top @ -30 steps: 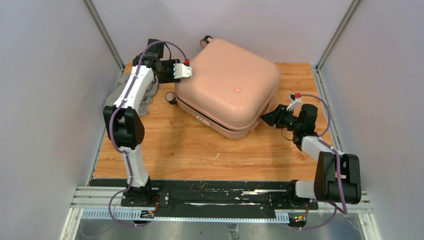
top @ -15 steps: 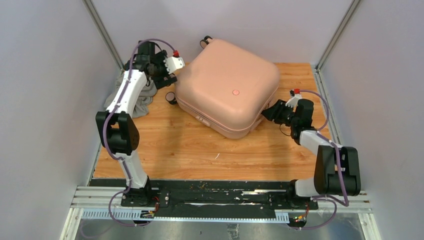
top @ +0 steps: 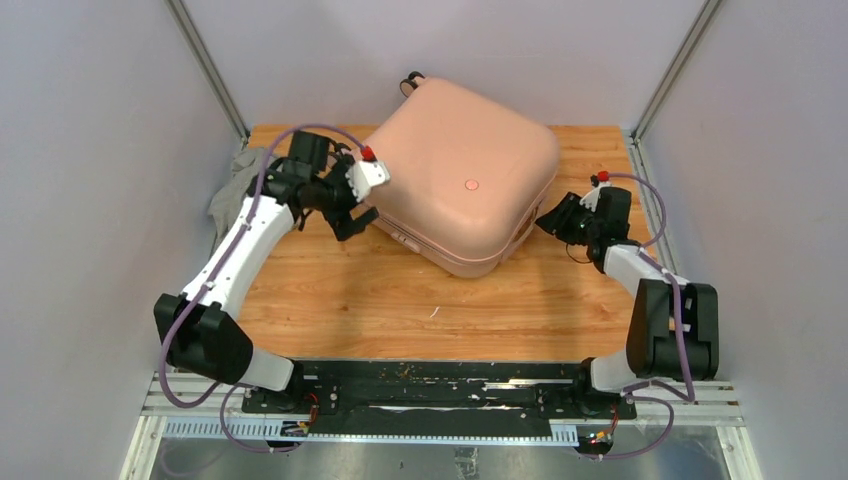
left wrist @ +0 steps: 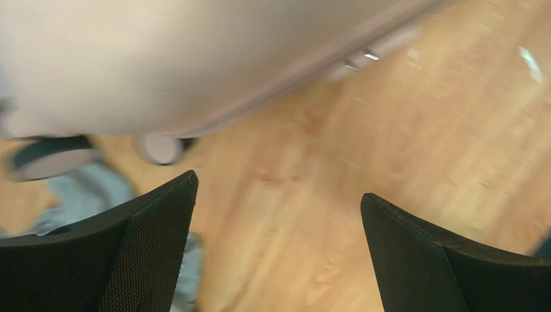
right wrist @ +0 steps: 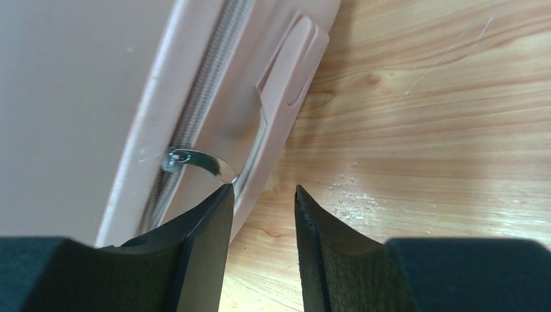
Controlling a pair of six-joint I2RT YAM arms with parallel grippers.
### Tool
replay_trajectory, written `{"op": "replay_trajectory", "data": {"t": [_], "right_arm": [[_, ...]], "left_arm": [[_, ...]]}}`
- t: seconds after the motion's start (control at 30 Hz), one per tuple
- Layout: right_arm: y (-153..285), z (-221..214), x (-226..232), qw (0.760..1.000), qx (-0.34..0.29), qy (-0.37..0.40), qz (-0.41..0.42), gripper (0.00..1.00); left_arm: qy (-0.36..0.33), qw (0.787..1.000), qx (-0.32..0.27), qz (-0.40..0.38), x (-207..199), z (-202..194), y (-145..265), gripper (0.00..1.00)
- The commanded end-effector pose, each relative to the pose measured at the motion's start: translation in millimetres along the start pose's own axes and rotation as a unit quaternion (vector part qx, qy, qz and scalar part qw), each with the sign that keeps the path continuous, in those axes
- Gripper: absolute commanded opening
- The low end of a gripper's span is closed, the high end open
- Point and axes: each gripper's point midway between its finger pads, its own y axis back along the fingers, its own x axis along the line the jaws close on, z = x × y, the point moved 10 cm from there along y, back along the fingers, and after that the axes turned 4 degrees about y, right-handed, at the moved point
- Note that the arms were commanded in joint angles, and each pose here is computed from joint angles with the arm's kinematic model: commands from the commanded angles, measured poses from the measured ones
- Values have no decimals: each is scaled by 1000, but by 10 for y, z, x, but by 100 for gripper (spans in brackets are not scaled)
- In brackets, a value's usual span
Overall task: Pack the luggage
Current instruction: Zip the luggage at the center of the board.
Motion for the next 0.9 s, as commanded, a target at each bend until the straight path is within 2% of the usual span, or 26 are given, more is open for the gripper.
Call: {"op": "replay_trajectory", "data": {"t": [0.0,0.13,0.37,0.53,0.6,0.87], "right_arm": [[-167,-48,100,999,34,-13,26,43],[-303,-124,133,998,54,-17,34,38],[-393,-347,307,994,81,-8,67,32],[-362,-516,401,992,99,3,78,6],[-322,-601,450,991,105,11,81,0],[-160,-973,766,985,128,46,108,0]], "left_arm": [[36,995,38,-84,-425,-280,-181,100],[56,993,65,-83,-477,-447,-342,100],[73,995,55,25,-296,-513,-591,100],[88,992,35,77,-123,-469,-799,100],[96,991,39,85,-55,-471,-917,100],[165,979,27,113,398,-516,-1184,100]]}}
